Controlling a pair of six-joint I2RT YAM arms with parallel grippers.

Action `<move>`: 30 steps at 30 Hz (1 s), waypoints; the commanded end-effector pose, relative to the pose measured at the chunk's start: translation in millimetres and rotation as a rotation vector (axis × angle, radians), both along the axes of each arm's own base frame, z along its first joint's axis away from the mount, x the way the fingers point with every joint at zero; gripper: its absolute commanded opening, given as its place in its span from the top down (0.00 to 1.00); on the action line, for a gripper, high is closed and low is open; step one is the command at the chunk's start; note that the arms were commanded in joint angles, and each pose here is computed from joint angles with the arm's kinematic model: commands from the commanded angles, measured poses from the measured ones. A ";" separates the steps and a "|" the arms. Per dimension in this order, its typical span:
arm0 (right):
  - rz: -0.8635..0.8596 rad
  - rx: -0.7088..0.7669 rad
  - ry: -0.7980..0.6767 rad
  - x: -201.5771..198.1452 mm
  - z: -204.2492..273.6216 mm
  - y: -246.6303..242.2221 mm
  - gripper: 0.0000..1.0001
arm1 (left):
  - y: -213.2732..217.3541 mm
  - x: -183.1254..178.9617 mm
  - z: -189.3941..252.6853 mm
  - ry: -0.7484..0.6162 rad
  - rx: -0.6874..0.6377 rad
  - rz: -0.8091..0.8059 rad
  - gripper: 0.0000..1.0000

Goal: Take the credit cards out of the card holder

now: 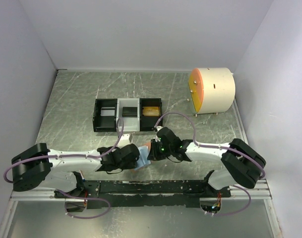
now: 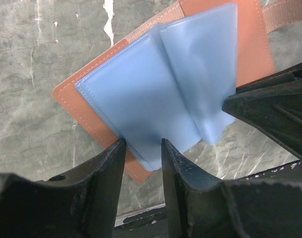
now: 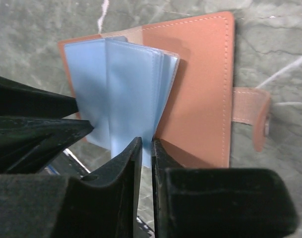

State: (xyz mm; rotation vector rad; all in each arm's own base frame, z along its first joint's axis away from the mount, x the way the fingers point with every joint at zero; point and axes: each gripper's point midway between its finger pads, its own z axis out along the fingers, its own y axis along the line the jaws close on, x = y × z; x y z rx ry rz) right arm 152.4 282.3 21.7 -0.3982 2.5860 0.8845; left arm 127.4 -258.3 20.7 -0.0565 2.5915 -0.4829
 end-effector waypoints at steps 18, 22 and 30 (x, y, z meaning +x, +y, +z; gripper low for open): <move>-0.162 -0.153 -0.290 51.5 61.3 -34.7 0.50 | -1.1 22.3 43.7 -0.153 -0.020 -0.008 0.28; -0.262 -0.183 -0.430 72.4 91.9 -55.2 0.37 | 5.4 34.6 73.3 -0.213 0.024 -0.017 0.07; -0.473 -0.197 -0.704 107.7 163.3 -102.4 0.15 | 51.8 80.9 122.6 -0.306 0.099 0.055 0.00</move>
